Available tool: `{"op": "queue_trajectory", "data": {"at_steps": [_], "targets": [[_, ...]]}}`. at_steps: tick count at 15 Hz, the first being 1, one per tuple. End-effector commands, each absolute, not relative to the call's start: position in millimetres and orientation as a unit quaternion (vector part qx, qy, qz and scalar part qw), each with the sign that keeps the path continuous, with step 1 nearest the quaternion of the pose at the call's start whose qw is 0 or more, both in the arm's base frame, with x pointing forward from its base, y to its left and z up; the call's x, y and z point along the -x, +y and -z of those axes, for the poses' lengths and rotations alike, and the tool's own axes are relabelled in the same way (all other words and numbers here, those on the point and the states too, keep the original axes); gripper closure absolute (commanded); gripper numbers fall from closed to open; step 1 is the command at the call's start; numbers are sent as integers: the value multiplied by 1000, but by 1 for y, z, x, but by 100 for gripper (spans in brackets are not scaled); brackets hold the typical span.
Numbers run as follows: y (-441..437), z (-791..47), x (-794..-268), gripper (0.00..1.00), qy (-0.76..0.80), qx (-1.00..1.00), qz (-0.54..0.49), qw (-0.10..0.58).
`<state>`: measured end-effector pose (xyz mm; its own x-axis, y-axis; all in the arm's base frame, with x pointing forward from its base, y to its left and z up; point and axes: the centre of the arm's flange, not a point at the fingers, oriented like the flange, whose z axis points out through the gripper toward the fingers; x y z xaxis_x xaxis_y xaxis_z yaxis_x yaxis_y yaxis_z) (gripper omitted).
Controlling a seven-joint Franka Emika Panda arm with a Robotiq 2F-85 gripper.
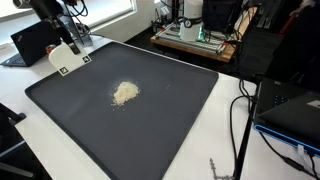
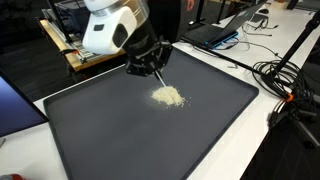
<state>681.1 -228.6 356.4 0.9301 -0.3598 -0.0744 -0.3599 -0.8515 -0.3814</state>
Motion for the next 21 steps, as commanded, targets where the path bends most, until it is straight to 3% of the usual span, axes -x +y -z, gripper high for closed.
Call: {"op": "queue_trajectory", "data": {"at_steps": [1, 9, 14, 15, 21], "targets": [[-224, -363, -626, 99, 183, 960, 34, 211], [-193, -377, -555, 99, 182, 956, 88, 211], [-185, -352, -525, 99, 226, 949, 152, 157], [-196, -363, -558, 99, 211, 955, 128, 165], [-195, -359, -556, 96, 212, 955, 131, 159]]}}
